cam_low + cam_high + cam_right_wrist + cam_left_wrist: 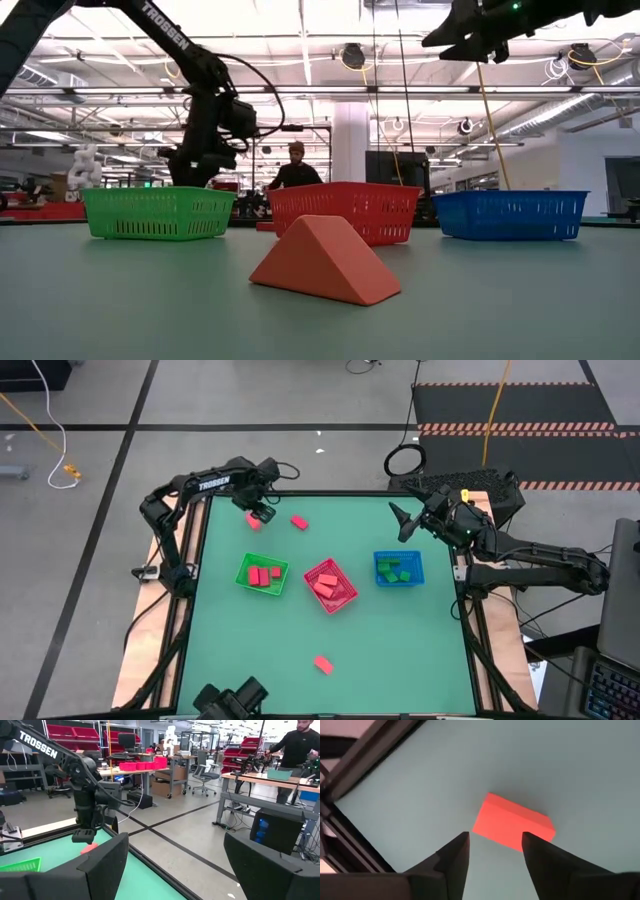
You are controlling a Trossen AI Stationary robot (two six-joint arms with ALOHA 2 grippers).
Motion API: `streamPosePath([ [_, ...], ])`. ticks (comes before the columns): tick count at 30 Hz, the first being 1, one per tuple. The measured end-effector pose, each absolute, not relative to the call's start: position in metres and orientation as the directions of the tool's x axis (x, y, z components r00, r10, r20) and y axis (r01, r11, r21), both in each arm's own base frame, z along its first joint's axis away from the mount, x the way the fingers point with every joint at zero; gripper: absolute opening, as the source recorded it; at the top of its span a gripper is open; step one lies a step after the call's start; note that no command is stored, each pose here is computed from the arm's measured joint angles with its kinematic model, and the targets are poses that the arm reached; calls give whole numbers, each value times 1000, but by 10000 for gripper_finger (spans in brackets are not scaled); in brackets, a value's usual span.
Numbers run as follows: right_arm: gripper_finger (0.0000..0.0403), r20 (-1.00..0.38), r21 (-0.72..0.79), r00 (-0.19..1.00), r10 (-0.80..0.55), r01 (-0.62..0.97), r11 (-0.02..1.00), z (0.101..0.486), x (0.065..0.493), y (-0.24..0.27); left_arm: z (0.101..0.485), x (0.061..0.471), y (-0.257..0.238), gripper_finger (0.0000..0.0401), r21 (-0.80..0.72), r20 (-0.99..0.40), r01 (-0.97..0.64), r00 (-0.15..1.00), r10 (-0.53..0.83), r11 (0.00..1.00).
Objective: Sort & place blocks by color
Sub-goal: Put the pink block into the red bin
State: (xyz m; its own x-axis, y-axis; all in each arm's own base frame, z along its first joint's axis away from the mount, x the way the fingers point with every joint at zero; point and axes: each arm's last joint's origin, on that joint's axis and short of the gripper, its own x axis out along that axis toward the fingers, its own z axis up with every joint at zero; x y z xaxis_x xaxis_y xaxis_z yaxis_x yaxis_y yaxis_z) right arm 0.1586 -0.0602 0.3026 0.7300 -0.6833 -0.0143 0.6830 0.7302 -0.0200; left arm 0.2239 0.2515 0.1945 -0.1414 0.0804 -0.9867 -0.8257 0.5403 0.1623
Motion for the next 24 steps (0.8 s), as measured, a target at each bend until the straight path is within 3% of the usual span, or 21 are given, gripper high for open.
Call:
streamPosePath([
  [11, 320, -14, -11, 730, -683, 683, 730, 303, 159, -60, 191, 226, 250, 231, 90, -996, -906, -80, 41, 413],
  [24, 320, 26, -27, 769, -639, 639, 769, 307, 160, -59, 163, 213, 252, 266, 37, -999, -982, -32, 28, 183],
])
